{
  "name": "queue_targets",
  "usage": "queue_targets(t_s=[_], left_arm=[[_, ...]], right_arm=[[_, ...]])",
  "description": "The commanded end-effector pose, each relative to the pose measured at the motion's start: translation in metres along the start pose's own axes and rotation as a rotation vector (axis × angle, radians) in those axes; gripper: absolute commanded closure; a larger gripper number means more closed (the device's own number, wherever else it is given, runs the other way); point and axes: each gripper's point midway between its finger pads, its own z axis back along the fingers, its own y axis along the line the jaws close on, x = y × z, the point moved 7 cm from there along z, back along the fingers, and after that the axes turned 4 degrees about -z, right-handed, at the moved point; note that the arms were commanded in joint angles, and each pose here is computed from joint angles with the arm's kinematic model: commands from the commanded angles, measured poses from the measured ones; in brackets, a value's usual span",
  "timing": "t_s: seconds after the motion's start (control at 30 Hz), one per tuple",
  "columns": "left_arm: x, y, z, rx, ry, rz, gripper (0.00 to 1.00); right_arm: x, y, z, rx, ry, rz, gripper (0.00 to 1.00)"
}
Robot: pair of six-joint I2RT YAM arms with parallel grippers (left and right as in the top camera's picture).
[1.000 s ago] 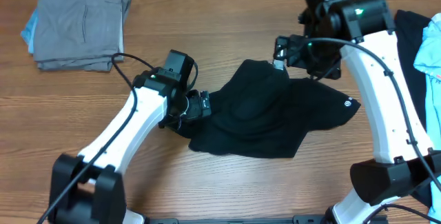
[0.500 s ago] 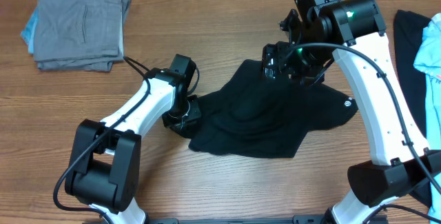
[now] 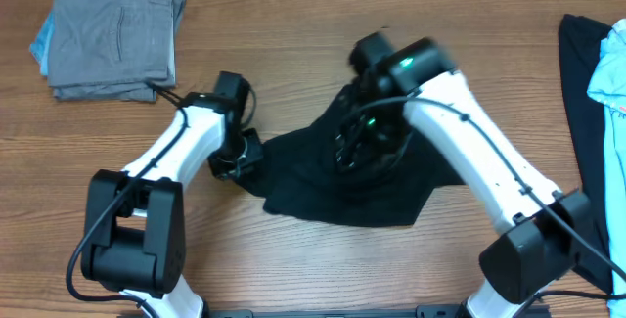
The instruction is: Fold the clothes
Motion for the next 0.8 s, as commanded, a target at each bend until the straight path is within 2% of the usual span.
queue_targets(t_s=[0.0,0.3,0.47,0.6,0.77], left_arm=[[0.013,0.014,0.004,0.032,-0.028,0.020,0.96],[0.017,0.020,0.005,0.032,-0.031,0.013,0.96],[0.017,0.021,0.005,0.032,-0.029,0.015,0.96],[0.017,0.021,0.005,0.032,-0.029,0.031,0.96],[0.015,0.021,0.005,0.029,-0.019,0.034,0.96]], right_arm=[[-0.006,0.016,-0.015,-0.019,-0.003,0.082,0.20],[-0.032,0.085,-0.053,-0.175,-0.132,0.389,0.22],[-0.047,0.119,-0.079,-0.195,-0.243,0.478,0.23],[-0.045,0.135,-0.094,-0.158,-0.340,0.434,0.31],[-0.034,0.148,-0.105,-0.061,-0.435,0.374,0.27]])
